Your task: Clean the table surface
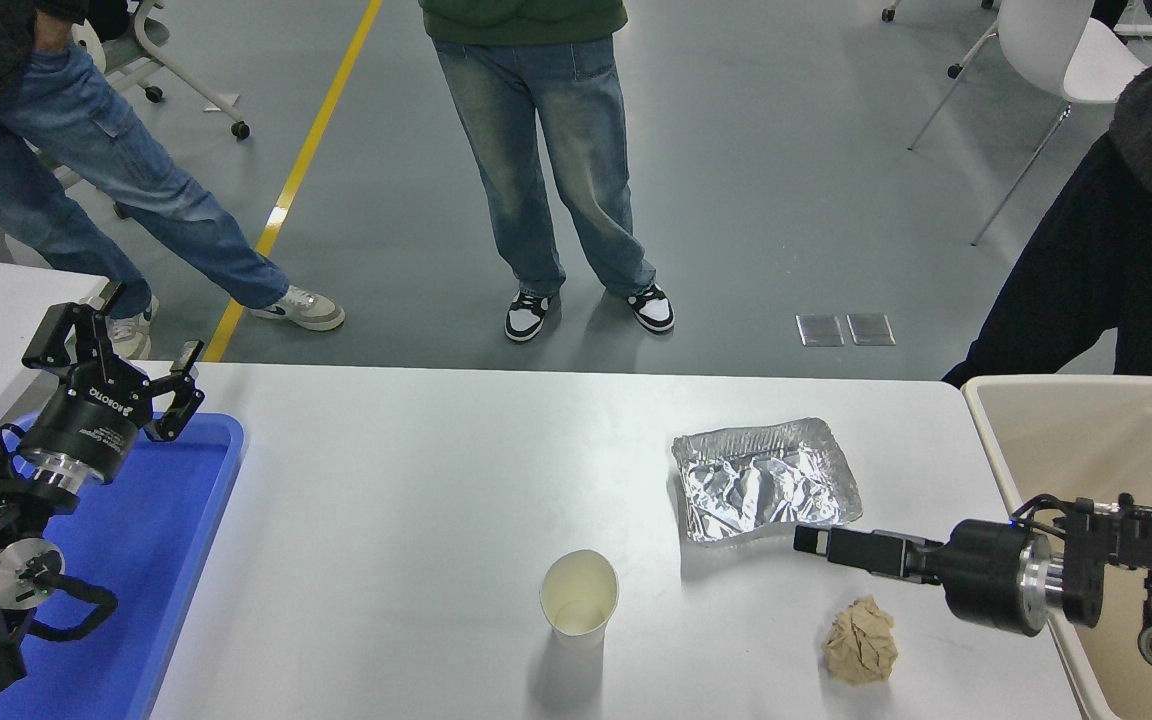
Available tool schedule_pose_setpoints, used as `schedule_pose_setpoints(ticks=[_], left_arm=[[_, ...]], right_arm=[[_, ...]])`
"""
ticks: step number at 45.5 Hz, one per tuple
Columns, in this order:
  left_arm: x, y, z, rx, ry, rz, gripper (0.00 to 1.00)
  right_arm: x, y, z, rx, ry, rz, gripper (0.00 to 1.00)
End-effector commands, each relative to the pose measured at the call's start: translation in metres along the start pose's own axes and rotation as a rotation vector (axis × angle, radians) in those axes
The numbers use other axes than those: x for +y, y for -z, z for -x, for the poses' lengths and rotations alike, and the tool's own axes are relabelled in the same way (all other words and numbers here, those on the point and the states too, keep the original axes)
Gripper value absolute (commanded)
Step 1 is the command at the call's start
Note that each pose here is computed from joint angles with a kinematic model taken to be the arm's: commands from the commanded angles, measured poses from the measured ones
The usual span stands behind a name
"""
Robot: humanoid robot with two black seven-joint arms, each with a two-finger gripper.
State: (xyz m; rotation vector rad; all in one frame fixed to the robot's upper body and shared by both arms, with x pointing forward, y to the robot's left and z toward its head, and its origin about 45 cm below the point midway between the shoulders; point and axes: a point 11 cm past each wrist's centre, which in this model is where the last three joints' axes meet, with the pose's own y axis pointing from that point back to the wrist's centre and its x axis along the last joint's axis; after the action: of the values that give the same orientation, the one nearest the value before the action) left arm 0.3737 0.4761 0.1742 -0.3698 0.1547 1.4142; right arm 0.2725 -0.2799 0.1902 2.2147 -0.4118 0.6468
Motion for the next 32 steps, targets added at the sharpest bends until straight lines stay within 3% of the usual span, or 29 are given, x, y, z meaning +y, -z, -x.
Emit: schedule_pose_setpoints(ticks=[1, 32], left_arm=[[0.0, 0.0, 0.0, 0.0, 0.0, 0.0, 1.0], [0.0, 0.0, 0.0, 0.0, 0.0, 0.0, 1.0]], right_arm=[[-0.006, 0.018, -0.008, 0.084, 0.057, -0.01, 0.99], [-0.06, 0.058, 0.002, -0.189, 0.164, 0.044, 0.99]])
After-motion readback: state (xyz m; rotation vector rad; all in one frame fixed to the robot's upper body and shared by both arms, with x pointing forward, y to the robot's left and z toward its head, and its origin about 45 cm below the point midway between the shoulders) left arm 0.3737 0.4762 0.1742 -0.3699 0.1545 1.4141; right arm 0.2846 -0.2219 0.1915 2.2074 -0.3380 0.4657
